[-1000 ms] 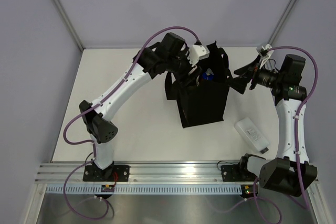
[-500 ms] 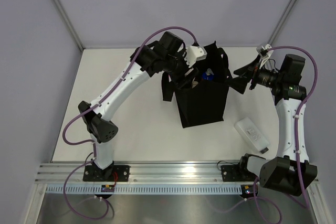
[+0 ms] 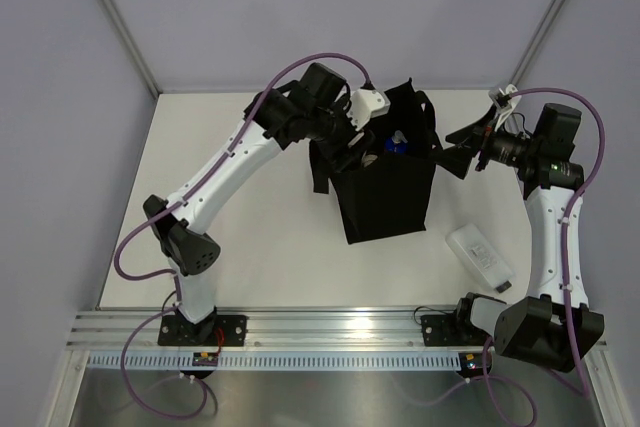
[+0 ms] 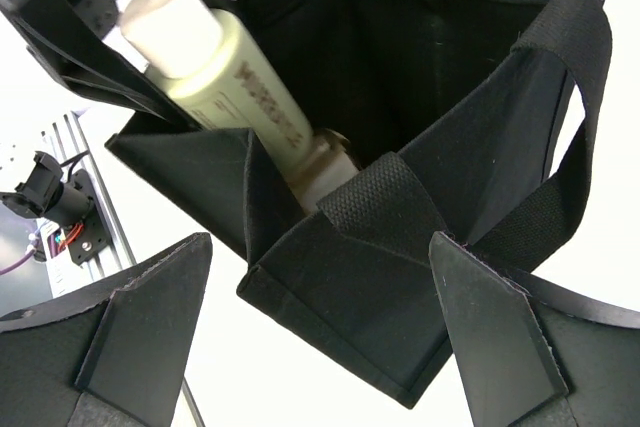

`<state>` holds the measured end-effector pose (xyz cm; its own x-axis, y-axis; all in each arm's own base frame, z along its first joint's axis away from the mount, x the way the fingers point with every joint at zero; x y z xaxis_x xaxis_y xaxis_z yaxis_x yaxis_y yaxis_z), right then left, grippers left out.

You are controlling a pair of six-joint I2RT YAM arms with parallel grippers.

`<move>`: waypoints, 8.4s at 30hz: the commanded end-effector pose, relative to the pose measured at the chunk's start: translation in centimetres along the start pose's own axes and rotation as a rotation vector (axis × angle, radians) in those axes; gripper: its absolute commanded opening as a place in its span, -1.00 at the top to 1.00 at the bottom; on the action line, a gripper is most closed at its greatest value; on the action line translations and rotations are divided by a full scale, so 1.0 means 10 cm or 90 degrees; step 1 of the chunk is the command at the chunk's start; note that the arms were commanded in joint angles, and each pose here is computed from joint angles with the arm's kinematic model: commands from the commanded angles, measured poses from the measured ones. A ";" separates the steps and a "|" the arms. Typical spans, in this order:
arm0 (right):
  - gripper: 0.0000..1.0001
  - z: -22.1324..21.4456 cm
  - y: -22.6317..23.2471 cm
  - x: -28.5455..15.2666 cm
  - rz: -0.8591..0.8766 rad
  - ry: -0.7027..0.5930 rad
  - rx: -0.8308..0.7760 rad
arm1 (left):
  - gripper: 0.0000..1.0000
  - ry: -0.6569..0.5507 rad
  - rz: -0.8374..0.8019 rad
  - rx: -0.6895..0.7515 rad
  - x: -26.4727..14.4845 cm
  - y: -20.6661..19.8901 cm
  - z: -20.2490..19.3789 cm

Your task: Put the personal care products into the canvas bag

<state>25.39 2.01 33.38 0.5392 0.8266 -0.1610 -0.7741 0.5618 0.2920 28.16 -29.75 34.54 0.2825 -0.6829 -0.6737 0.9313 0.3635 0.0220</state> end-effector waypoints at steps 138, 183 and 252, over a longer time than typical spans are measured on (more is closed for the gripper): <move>0.63 -2.34 -0.81 -0.24 -0.413 0.869 0.165 | -0.98 -0.141 0.353 -0.194 -0.88 -0.49 -2.06; 1.00 1.26 0.08 1.74 -0.222 0.206 -0.320 | -0.98 -0.162 0.407 -0.171 -0.92 -0.43 -2.11; -0.99 -0.55 -0.17 -0.47 -0.752 -0.044 0.114 | -0.98 -0.177 0.375 -0.180 -0.92 -0.49 -2.09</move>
<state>21.65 -2.05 26.85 0.8878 -0.1329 -0.4407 0.1998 0.9738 0.1089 16.05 -11.80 24.23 0.7823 -0.4292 -0.4514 0.5319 0.8374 0.1255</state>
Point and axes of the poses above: each gripper's point midway between its finger pads, its own x axis out along the fingers, its own y axis along the line the jaws close on, z = x × y, the point moved 8 cm from there along -x, back along the fingers, and after that the axes turned 1 degree about x, right-handed, at the moved point
